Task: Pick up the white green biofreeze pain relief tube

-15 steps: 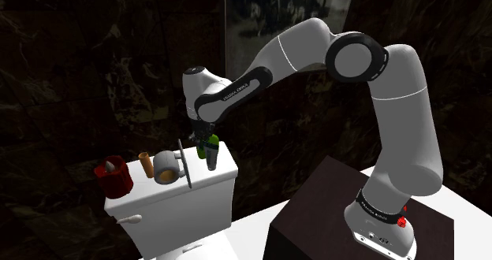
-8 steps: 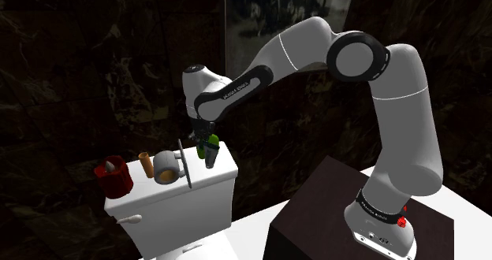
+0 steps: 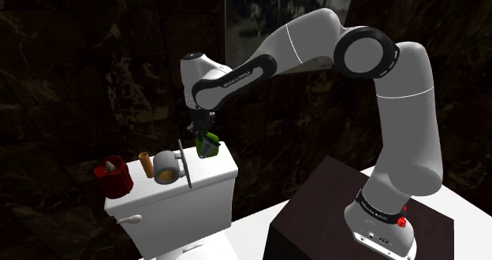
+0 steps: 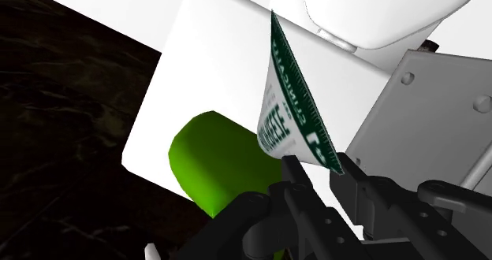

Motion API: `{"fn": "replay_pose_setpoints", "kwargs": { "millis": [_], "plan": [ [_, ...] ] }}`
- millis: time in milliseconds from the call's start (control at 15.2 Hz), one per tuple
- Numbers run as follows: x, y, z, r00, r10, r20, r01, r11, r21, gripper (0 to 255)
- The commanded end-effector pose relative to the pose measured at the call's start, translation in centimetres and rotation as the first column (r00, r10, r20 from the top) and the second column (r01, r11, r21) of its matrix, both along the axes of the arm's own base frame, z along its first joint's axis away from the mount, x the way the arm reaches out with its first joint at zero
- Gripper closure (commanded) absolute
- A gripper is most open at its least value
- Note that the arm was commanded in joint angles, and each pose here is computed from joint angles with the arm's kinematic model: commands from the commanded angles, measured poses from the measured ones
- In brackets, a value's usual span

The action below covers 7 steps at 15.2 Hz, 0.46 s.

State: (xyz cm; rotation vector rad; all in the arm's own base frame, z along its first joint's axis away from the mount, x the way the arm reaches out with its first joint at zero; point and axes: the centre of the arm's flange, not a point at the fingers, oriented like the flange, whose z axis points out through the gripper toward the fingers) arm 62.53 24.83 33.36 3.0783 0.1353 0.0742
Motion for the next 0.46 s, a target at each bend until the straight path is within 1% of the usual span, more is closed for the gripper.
{"fn": "replay_pose_setpoints", "kwargs": {
  "millis": [0, 264, 396],
  "plan": [
    [0.0, -0.1, 1.2, 1.000, 0.000, 0.000, 0.000, 1.000, 0.000, 255],
    [0.0, -0.1, 3.3, 1.000, 0.000, 0.000, 0.000, 1.000, 0.000, 255],
    [0.0, -0.1, 3.4, 1.000, 0.000, 0.000, 0.000, 1.000, 0.000, 255]
  ]
}}
